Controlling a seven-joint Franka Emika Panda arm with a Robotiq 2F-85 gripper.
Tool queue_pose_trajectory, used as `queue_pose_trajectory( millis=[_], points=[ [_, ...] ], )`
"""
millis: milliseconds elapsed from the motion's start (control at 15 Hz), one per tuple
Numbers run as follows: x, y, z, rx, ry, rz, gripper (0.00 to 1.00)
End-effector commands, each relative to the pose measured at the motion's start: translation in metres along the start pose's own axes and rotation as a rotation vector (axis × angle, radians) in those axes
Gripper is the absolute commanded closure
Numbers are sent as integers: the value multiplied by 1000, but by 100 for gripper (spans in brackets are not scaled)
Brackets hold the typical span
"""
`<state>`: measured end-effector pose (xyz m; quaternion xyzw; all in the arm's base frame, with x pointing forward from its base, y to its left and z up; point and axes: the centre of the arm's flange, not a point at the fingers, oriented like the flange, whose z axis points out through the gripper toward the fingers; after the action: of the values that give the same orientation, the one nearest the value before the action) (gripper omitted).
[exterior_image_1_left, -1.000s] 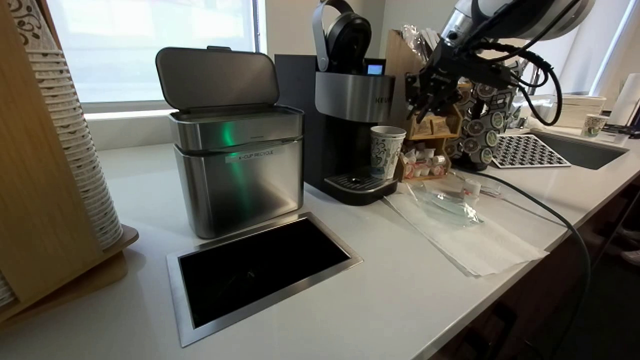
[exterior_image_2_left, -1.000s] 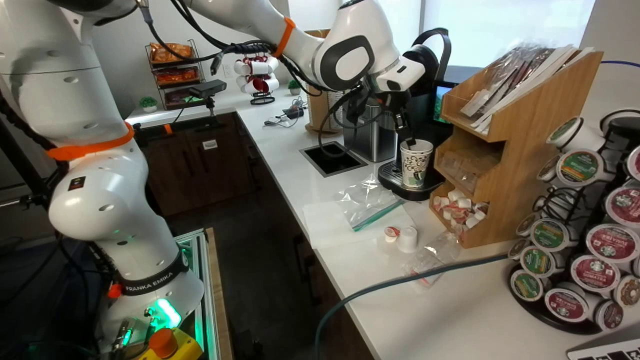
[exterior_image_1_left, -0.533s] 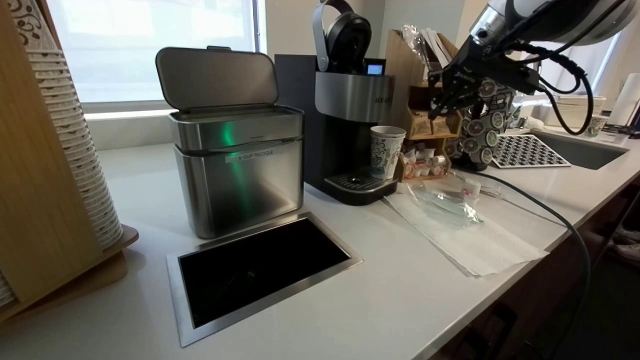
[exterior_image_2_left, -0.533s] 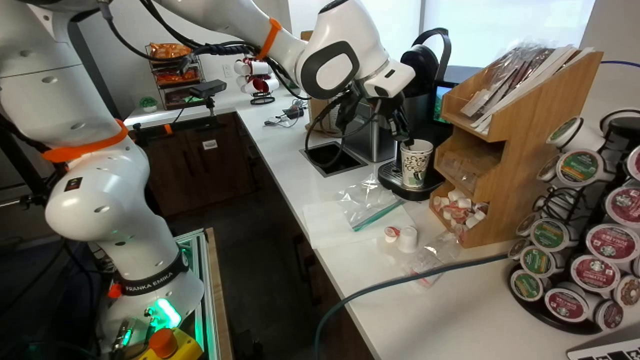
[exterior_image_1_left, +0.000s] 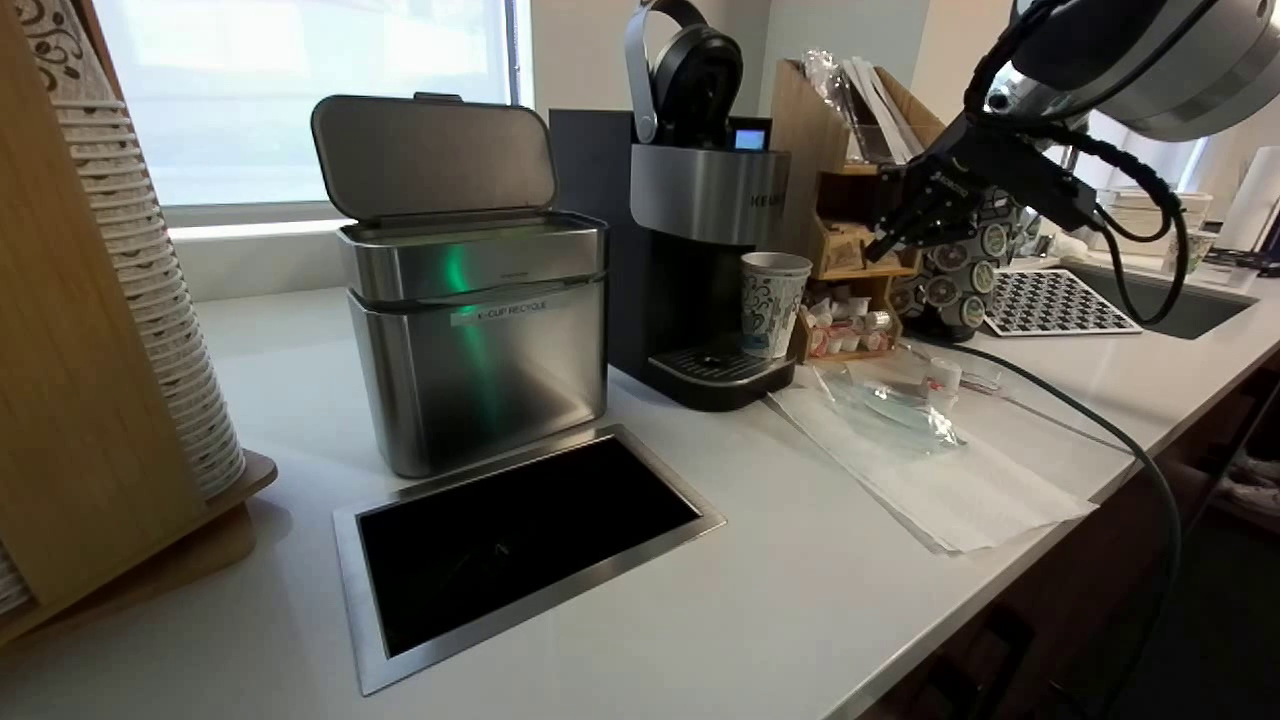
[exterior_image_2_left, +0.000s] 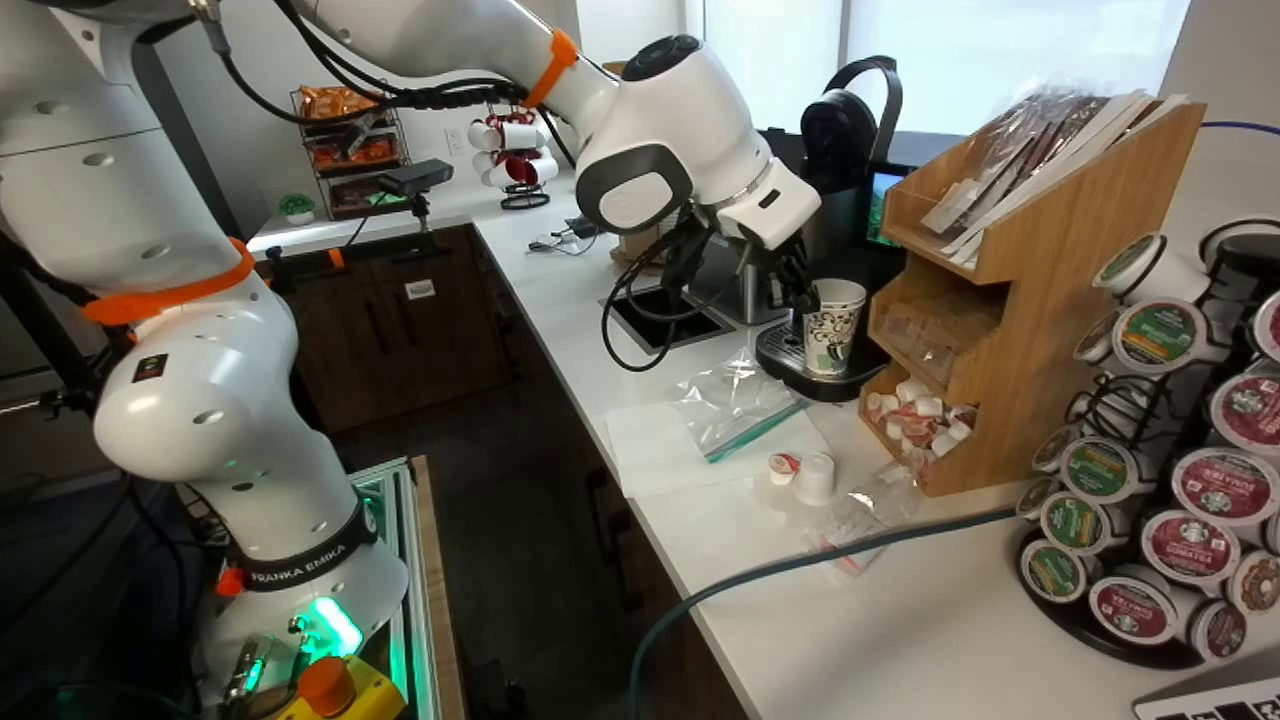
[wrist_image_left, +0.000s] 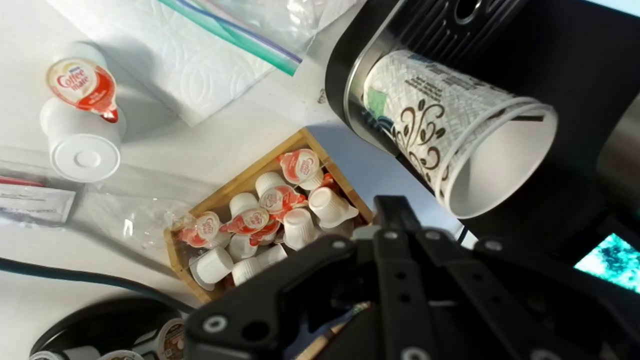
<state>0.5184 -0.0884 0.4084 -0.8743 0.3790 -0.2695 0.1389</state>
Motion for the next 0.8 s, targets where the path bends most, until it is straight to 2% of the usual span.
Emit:
queue_pose_trajectory(
  millis=[0, 400, 733],
  points=[
    [0, 1, 0, 1, 0, 3, 99],
    [18, 8, 21, -30, -12, 9, 100],
    [29, 6, 46, -8, -26, -52, 100]
  ],
)
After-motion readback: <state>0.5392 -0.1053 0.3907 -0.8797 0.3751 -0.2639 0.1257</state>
